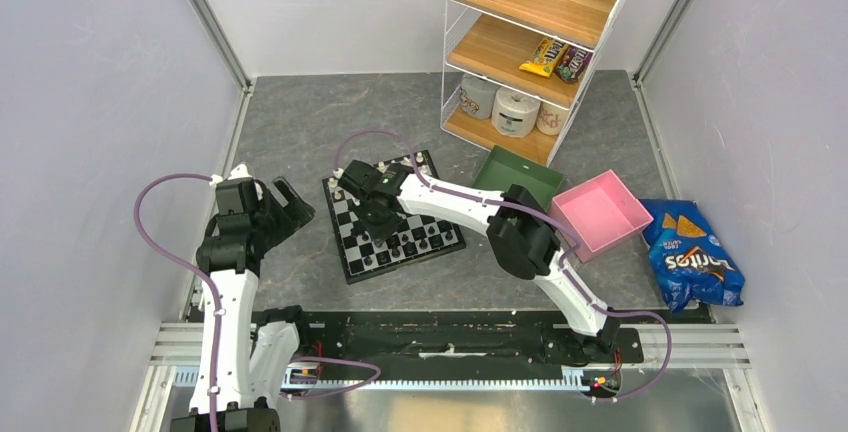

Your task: Set up the chess pieces on the board

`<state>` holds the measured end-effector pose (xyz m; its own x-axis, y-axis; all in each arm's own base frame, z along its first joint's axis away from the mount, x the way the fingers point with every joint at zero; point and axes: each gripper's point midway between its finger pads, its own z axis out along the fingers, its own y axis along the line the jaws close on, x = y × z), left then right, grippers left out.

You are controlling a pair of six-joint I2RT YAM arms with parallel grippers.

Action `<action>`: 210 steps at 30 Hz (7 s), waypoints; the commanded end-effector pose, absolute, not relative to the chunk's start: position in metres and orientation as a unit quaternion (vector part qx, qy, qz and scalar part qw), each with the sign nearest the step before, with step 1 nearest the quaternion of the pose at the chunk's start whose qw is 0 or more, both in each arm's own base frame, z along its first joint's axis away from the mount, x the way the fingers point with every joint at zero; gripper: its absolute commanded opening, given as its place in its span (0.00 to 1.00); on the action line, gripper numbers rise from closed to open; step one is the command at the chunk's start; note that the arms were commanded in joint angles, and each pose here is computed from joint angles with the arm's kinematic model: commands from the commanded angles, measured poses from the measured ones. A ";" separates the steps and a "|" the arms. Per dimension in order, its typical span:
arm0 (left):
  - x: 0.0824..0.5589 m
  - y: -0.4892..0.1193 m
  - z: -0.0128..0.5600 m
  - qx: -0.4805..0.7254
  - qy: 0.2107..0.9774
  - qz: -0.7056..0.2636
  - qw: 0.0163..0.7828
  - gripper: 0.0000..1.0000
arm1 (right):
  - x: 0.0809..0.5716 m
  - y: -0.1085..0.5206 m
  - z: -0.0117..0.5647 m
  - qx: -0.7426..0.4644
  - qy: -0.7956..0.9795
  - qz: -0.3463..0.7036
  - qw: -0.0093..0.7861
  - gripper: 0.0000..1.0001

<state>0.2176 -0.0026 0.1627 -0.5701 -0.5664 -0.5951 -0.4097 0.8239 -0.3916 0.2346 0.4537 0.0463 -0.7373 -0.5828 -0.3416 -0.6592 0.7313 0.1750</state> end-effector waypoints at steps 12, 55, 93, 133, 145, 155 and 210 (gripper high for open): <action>0.225 -0.004 0.171 -0.279 0.870 -0.118 0.390 0.91 | 0.231 0.462 0.076 -0.335 0.913 0.170 0.159 0.19; 0.225 -0.004 0.171 -0.279 0.870 -0.117 0.389 0.91 | 0.255 0.494 0.075 -0.349 0.902 0.178 0.182 0.41; 0.225 -0.004 0.170 -0.280 0.871 -0.117 0.387 0.91 | 0.226 0.486 0.084 -0.354 0.900 0.202 0.156 0.16; 0.225 -0.004 0.170 -0.279 0.870 -0.117 0.388 0.91 | 0.226 0.494 0.100 -0.359 0.893 0.207 0.179 0.40; 0.225 -0.003 0.172 -0.280 0.869 -0.115 0.391 0.91 | 0.246 0.505 0.112 -0.353 0.887 0.209 0.213 0.42; 0.222 0.001 0.178 -0.286 0.859 -0.106 0.410 0.91 | 0.260 0.515 0.110 -0.363 0.881 0.207 0.224 0.40; 0.223 0.000 0.176 -0.287 0.862 -0.108 0.405 0.91 | 0.261 0.523 0.070 -0.390 0.878 0.198 0.193 0.28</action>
